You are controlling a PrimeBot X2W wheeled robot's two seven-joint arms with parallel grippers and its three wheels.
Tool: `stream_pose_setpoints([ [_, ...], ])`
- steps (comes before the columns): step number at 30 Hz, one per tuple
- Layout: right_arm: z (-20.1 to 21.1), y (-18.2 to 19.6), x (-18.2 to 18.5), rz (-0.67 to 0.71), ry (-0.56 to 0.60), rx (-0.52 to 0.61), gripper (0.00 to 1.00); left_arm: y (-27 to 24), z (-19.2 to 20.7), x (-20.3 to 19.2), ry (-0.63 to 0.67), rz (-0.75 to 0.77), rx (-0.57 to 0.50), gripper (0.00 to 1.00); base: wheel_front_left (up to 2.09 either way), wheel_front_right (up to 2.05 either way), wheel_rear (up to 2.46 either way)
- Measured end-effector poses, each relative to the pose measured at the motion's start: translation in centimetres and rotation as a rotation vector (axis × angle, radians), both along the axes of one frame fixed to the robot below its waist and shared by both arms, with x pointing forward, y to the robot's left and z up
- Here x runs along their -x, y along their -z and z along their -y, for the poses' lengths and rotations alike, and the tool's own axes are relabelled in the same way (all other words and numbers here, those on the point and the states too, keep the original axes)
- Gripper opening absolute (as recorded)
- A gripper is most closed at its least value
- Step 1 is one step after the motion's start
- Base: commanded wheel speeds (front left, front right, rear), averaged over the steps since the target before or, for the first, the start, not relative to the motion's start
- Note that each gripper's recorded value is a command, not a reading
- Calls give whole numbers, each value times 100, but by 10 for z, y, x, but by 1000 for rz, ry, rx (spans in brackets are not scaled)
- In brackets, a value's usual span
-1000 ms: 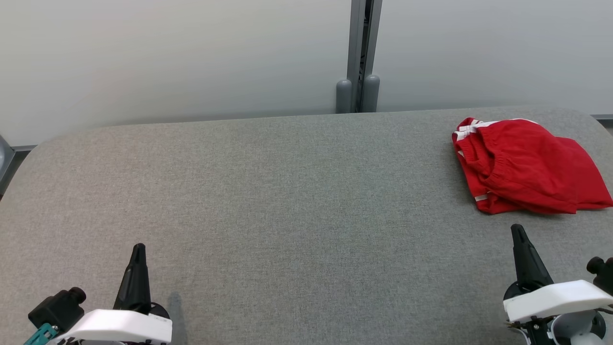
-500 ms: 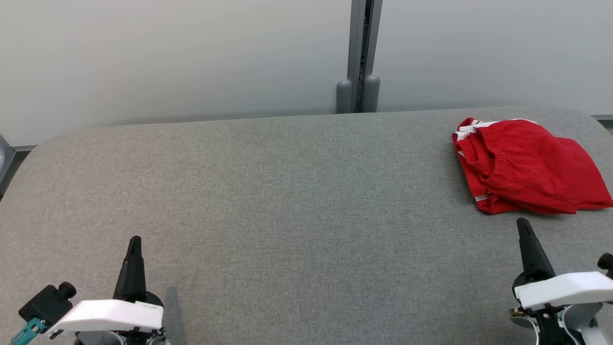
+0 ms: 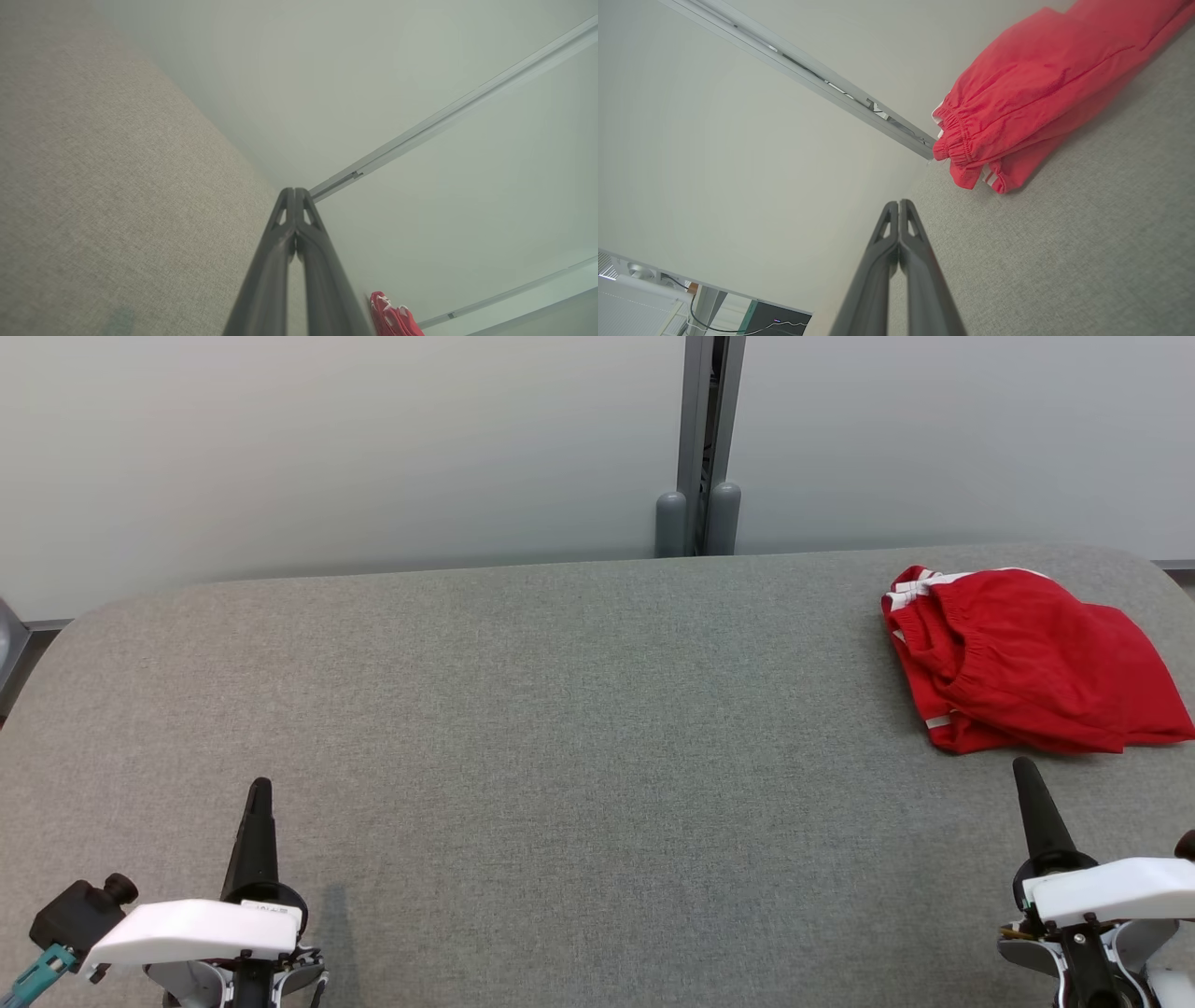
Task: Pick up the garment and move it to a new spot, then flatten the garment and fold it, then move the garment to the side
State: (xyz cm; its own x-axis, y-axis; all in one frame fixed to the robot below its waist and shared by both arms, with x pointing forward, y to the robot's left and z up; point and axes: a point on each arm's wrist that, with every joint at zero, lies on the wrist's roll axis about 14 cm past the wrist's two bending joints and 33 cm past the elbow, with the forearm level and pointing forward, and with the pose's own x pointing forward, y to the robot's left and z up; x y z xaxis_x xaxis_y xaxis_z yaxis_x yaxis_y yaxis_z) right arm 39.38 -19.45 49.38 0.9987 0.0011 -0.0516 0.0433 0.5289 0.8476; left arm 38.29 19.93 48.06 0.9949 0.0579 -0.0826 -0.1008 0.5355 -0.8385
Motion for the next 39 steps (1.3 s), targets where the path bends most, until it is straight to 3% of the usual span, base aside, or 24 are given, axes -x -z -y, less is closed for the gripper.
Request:
stream_pose_setpoints([
  [39,6,-6,-10,5,19,-354,0,-12,2,-14,7,34,361,0,0,0,0],
])
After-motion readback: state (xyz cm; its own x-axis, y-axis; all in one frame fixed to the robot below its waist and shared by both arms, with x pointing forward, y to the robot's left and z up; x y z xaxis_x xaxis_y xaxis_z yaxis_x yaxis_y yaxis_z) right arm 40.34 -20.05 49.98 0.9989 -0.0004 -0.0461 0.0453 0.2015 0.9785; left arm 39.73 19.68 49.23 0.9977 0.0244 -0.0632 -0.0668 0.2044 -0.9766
